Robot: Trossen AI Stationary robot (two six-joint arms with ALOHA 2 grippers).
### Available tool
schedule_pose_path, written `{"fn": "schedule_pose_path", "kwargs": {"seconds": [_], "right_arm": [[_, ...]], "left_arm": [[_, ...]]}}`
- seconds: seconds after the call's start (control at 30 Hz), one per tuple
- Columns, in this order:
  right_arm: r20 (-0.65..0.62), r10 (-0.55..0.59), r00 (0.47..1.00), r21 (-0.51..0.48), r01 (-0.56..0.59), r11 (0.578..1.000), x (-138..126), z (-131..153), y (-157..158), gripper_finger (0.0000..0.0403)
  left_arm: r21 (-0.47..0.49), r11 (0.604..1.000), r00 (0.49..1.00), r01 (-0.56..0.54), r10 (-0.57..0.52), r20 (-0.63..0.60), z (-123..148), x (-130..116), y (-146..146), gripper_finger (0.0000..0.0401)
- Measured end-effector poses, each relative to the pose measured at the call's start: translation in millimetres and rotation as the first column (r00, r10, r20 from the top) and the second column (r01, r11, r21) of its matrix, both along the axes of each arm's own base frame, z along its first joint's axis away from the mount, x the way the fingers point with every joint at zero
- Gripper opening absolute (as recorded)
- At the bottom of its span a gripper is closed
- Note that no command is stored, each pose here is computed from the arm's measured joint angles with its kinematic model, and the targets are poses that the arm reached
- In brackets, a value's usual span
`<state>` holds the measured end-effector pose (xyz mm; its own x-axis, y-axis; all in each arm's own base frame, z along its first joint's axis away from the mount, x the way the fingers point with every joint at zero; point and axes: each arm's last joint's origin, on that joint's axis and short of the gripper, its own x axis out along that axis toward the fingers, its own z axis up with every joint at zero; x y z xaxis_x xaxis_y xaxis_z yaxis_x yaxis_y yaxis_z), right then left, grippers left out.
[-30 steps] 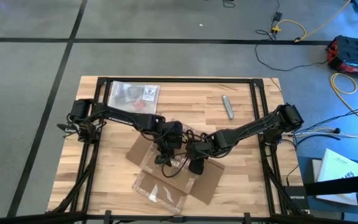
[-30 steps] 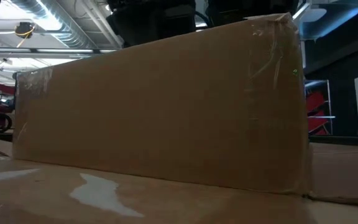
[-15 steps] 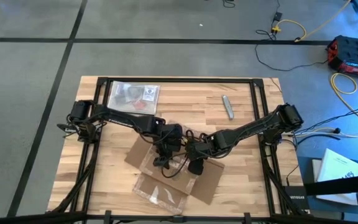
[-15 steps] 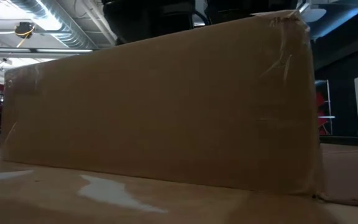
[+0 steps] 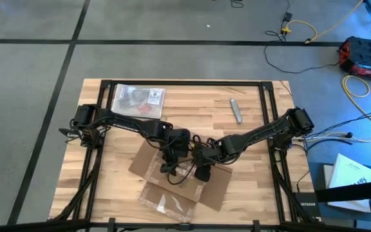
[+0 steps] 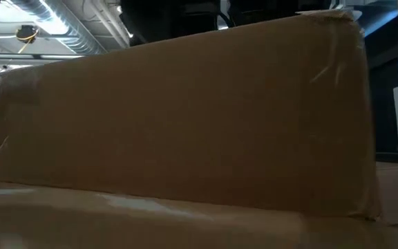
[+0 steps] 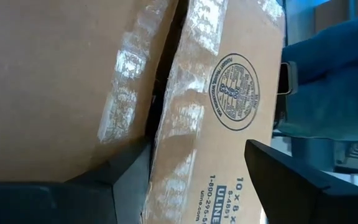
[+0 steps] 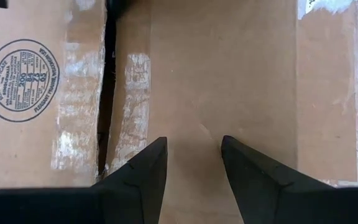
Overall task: Unpack boxes
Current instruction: Break down the box until it is fully flat
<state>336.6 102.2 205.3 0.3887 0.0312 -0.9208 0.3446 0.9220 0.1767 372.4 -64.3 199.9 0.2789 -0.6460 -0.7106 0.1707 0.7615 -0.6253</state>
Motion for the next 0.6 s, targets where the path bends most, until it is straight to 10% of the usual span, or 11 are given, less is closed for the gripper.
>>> {"fn": "schedule_pose_path", "kwargs": {"seconds": [0.6], "right_arm": [[0.011,0.013,1.0,-0.025,-0.013,1.0,0,0,0,0.0147]], "left_arm": [[-0.107,0.994,0.999,-0.026,0.024,-0.021,13,7,-8,0.0238]]}}
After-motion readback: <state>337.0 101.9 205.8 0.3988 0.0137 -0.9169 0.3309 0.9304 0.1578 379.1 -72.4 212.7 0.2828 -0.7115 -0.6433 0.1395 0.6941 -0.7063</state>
